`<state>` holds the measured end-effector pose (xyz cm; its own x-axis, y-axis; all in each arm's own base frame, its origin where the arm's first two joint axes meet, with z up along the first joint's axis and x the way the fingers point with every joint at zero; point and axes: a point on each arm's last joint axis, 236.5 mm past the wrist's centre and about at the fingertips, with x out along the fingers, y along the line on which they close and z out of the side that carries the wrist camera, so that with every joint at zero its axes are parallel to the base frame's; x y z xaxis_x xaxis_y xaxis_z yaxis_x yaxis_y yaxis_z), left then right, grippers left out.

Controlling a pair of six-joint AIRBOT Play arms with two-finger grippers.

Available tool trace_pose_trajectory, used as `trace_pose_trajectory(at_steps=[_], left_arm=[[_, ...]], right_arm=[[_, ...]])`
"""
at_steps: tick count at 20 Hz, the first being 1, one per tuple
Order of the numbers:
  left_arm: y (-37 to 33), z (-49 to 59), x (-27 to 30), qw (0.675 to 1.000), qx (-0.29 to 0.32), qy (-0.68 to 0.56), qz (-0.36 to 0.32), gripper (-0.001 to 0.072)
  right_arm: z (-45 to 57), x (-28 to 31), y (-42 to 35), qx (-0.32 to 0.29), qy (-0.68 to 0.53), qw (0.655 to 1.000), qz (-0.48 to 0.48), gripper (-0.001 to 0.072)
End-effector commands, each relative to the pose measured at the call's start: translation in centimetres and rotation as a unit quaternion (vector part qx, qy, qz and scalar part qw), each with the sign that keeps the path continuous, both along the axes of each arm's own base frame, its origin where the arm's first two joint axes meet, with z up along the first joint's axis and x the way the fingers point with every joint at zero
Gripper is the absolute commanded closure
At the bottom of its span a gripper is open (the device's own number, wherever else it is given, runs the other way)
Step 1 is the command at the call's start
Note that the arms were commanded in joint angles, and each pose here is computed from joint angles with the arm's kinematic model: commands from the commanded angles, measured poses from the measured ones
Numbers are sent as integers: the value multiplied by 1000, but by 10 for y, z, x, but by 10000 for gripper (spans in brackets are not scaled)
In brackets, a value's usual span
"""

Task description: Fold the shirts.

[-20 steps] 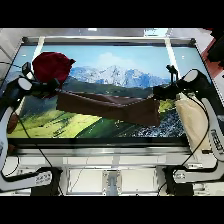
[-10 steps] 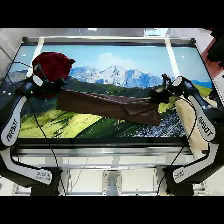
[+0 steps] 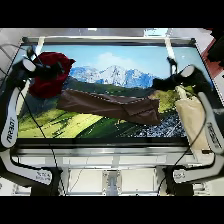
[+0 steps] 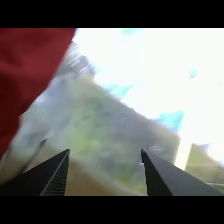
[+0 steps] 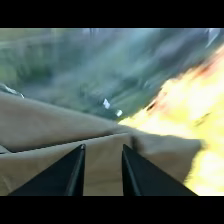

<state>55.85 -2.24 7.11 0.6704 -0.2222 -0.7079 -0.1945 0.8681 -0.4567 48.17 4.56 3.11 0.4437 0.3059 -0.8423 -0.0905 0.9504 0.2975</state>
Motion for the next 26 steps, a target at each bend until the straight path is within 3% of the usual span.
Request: trace_pose_trajectory(at_steps=[1,3,5,7,11,15,16,17,18,22,26], left_arm=[[-16,87,-3,997,-27,-74,-19,191],[-32,122,-15,992,-36,-109,-50,191],[-58,137,-31,986,-26,-124,-113,190],[-90,138,-48,974,-11,-127,-188,190],[-147,137,-65,944,32,-154,-289,190],[-194,141,-63,911,78,-212,-346,227],[-206,134,-64,901,90,-216,-367,227],[-218,120,-66,889,101,-212,-392,227],[-228,103,-67,884,106,-199,-409,227],[-256,12,-64,874,148,-117,-449,230],[-283,-58,-72,867,142,-59,-473,230]], right_arm=[[126,-2,-37,-59,-166,984,-28,367],[201,-16,-58,-37,-265,960,-79,319],[209,-45,-78,-17,-271,955,-116,319],[164,-74,-93,15,-214,965,-151,319],[44,-105,-89,156,-96,958,-219,322],[-50,-143,-37,282,28,943,-174,319],[-68,-147,-32,298,52,938,-172,241],[-81,-149,-30,308,73,931,-180,82],[-93,-148,-30,317,88,925,-190,22],[-117,-141,-36,319,95,920,-209,35],[-129,-131,-58,282,73,924,-246,35]])
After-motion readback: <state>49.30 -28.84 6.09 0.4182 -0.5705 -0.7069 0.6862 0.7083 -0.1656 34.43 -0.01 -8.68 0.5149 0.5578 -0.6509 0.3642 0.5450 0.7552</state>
